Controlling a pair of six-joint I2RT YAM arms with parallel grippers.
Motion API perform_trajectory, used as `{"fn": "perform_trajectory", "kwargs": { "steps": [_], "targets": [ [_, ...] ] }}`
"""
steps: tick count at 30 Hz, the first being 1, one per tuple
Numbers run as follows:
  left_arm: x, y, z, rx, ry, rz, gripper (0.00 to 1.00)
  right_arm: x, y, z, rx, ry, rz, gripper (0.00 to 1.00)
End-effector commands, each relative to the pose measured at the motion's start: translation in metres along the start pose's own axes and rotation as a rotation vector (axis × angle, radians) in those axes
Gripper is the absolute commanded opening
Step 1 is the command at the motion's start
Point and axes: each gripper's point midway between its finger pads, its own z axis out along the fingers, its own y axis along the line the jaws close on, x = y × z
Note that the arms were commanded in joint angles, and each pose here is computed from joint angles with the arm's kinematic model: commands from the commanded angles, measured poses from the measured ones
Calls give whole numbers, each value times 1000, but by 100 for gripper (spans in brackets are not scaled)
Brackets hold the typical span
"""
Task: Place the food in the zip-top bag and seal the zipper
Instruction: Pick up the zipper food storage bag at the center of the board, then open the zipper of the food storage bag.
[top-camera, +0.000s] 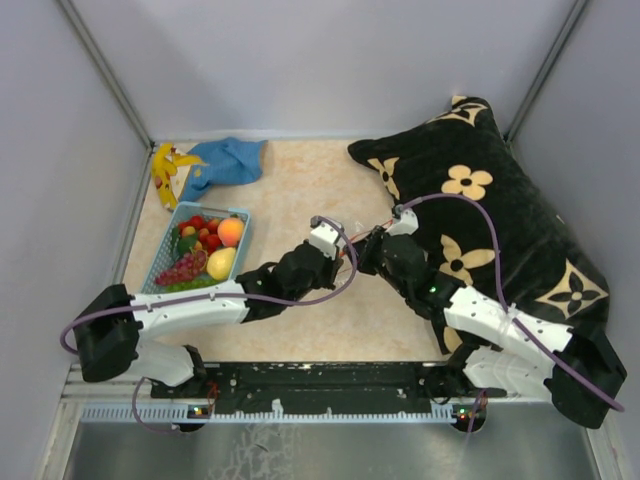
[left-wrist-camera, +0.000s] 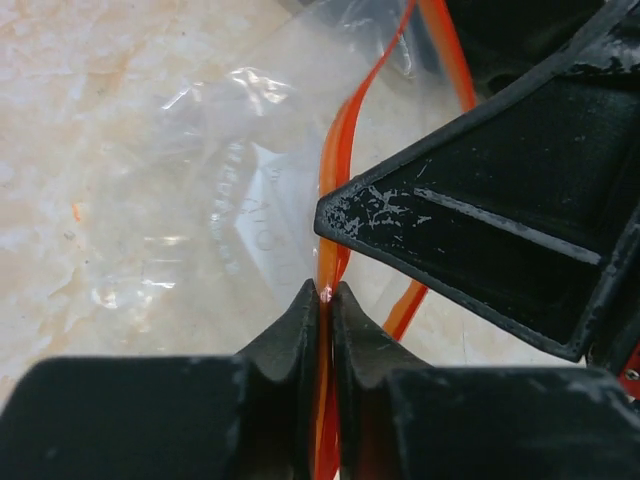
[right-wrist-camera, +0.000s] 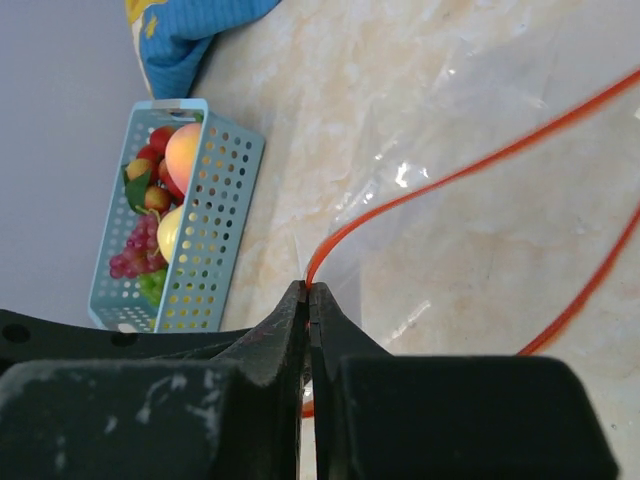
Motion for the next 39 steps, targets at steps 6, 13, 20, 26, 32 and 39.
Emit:
{"fn": "perform_trajectory", "kwargs": {
  "steps": [6,13,20,26,32,39],
  "targets": [
    [-7,9,-13,-31,-40,-40,0,-30,23,-15,-68,-91,-27,13],
    [-4,14,-15,-50,-55,-74,0,-44,6,-39,6,-122,-96,30],
    [-3,12,-16,-26,-70,-85,0,-45,-38,-53,184,-146,-135,47],
    [0,10,-18,-6,-64,-97,0,-35,-50,-38,228,-149,-116,50],
    [6,7,-16,6,-48,-96,0,-27,-40,-15,198,-131,-96,52],
    [8,4,-18,24,-45,-107,0,-15,-53,8,252,-95,-92,54]
  ]
}}
